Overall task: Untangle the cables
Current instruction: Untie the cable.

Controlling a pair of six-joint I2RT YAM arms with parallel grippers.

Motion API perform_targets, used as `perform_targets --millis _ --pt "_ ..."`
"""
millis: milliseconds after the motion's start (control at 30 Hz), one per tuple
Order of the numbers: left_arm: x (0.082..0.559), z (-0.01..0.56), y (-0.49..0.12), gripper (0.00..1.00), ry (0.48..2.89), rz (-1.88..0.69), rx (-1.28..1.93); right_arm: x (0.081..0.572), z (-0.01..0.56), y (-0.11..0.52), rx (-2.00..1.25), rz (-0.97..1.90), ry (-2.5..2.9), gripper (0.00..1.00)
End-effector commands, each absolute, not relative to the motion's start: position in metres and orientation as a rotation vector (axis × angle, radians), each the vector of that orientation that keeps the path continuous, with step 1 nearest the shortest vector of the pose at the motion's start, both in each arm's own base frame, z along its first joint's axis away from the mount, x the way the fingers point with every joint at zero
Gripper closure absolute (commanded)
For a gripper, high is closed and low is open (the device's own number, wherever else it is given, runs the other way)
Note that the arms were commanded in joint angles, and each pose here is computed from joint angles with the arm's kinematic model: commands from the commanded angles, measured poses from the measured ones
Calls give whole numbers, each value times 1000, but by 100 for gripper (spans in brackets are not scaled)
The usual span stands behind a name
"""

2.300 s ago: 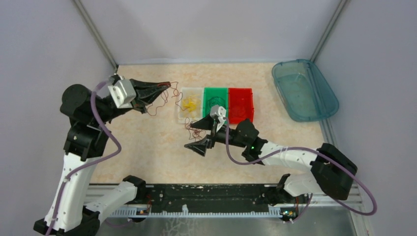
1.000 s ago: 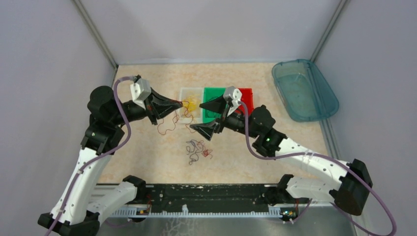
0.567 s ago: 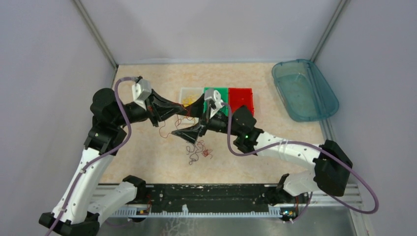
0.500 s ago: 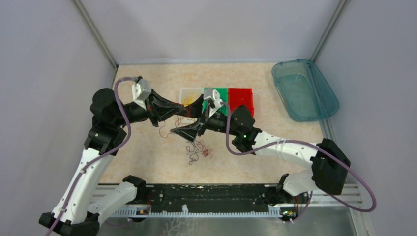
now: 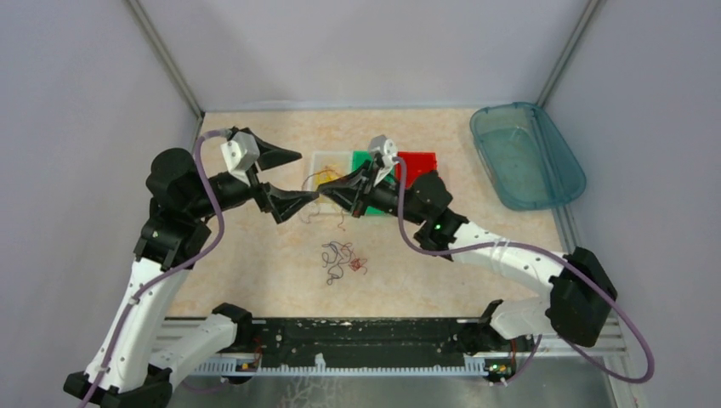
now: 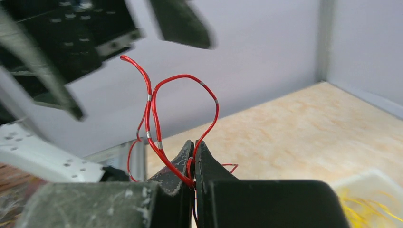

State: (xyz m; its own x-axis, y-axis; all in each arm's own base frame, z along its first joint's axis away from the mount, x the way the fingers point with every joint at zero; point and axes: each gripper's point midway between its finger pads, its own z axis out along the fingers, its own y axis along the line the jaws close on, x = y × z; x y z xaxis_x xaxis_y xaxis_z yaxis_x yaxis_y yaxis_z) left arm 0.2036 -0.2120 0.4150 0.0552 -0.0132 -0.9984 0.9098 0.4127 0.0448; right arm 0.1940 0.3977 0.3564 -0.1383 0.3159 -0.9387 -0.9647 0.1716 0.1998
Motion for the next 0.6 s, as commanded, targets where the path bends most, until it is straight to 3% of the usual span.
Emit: perform_targets --millis 0,300,567 --pt "204 420 -204 1 1329 -776 926 239 360 347 -646 1138 1262 100" --pt "217 414 -191 1 1392 -656 910 332 281 244 -520 548 1624 100" --pt "227 396 -184 1 1445 -570 952 385 221 172 -332 118 1855 100"
